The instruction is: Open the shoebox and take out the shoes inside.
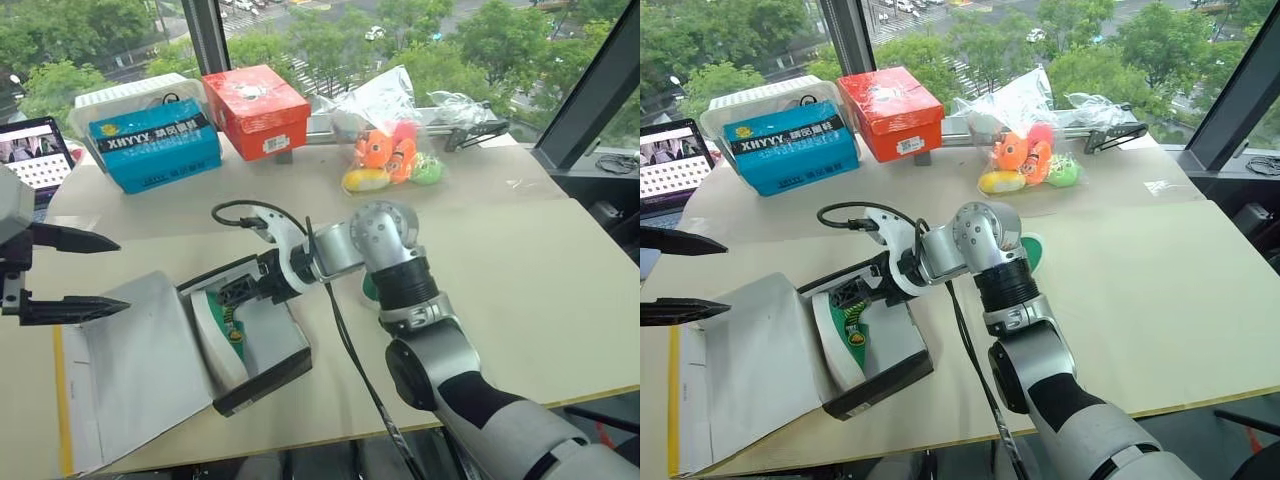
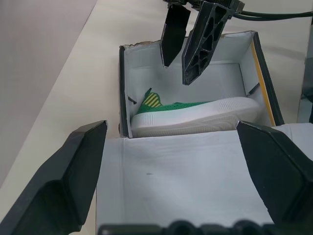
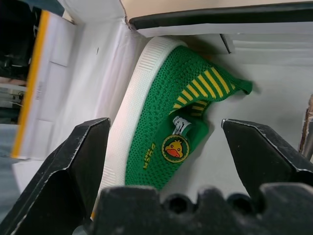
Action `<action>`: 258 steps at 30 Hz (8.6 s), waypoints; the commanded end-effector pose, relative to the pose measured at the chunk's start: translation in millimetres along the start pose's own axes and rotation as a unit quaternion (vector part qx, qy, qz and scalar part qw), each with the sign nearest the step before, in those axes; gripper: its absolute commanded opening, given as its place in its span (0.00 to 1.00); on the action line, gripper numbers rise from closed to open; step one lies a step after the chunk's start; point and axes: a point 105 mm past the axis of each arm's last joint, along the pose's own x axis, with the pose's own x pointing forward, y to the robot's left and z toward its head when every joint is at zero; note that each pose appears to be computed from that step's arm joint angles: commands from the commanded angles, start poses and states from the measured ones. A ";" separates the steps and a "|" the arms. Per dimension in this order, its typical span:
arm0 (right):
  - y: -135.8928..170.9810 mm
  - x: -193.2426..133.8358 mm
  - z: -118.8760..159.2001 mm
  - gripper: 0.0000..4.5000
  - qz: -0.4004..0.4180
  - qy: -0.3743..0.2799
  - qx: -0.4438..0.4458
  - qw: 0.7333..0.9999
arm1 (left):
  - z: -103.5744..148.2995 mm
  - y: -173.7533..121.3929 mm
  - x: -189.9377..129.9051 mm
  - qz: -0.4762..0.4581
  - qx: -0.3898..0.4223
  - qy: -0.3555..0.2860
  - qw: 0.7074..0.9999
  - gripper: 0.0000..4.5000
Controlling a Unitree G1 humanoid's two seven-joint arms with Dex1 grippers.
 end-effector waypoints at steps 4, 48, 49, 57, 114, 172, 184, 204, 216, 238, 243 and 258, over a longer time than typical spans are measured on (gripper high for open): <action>70.3 31.3 -6.8 0.99 0.091 0.033 -0.040 0.995 | -5.4 0.2 -11.5 0.029 0.003 0.009 1.000 1.00; -27.0 -30.3 1.4 0.99 -0.021 -0.071 -0.268 0.961 | -17.0 -3.2 4.3 0.107 -0.050 -0.083 0.989 1.00; -31.6 -24.4 -2.0 0.99 -0.026 -0.068 -0.260 0.963 | -17.4 -3.7 5.3 0.105 -0.049 -0.082 0.990 1.00; -66.8 -5.6 -15.7 0.94 -0.084 -0.053 -0.255 0.962 | -13.8 -6.5 9.8 0.096 -0.040 -0.079 0.991 1.00; -47.0 -90.1 35.2 0.95 -0.137 -0.184 -0.114 0.967 | -2.8 8.9 43.1 0.044 0.000 -0.096 0.994 1.00; -29.5 -93.3 46.2 0.13 0.004 -0.220 0.021 0.975 | -3.6 15.1 52.7 0.036 0.011 -0.091 0.995 1.00; -1.7 -144.4 51.3 0.13 0.088 -0.250 -0.063 0.962 | -4.6 14.6 54.2 0.030 0.009 -0.092 0.995 1.00; -164.0 -295.4 -67.1 0.13 -0.510 0.088 -0.363 0.775 | 21.3 24.7 96.1 -0.061 0.051 -0.131 0.988 1.00; -212.9 -255.3 -108.4 0.24 -0.519 0.093 -0.285 0.801 | 24.4 25.6 101.5 -0.072 0.062 -0.131 0.987 1.00; -82.3 -228.1 -62.6 0.99 -0.288 -0.048 -0.344 0.892 | 23.0 -6.2 123.4 -0.056 0.018 -0.197 0.979 1.00; -97.4 -244.6 -49.0 0.99 -0.341 -0.209 -0.267 0.877 | 24.5 8.6 149.9 0.090 0.023 -0.217 0.972 1.00; -115.9 -260.1 -113.3 0.99 -0.532 -0.408 -0.139 0.729 | 3.5 1.8 177.3 0.346 -0.154 -0.307 0.873 1.00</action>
